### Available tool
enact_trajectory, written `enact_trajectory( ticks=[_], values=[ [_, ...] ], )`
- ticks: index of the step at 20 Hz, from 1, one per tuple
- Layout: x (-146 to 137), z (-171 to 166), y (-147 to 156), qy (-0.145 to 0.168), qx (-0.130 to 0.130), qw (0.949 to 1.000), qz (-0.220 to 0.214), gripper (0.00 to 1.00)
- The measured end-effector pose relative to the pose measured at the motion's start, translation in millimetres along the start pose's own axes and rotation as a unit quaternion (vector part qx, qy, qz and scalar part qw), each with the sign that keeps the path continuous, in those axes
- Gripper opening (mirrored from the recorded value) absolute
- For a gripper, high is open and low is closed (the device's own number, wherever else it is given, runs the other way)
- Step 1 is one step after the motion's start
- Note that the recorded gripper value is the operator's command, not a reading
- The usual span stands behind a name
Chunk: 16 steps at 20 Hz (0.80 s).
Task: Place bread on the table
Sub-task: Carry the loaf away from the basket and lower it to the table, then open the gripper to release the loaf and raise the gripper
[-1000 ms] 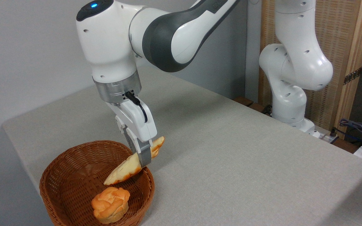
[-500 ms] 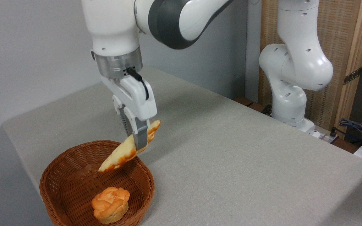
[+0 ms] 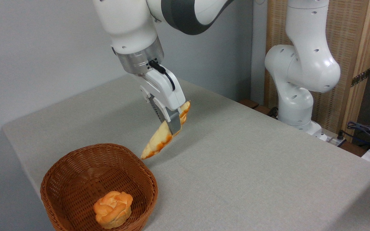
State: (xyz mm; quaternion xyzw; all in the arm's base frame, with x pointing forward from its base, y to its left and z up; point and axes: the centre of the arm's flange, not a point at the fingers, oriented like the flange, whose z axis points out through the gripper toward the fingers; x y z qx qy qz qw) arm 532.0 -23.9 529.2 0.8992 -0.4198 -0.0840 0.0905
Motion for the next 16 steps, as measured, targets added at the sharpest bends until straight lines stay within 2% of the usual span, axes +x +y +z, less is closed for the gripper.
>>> enact_trajectory(
  ticks=[9, 11, 14, 16],
  values=[
    [2, 15, 0, -0.010, -0.009, 0.9999, 0.002, 1.00],
    [4, 12, -3, -0.001, 0.006, 1.0000, 0.002, 1.00],
    [10, 0, -14, 0.037, 0.052, 0.9980, 0.000, 1.00],
    [10, -7, -20, 0.056, 0.074, 0.9957, -0.003, 1.00]
  ],
)
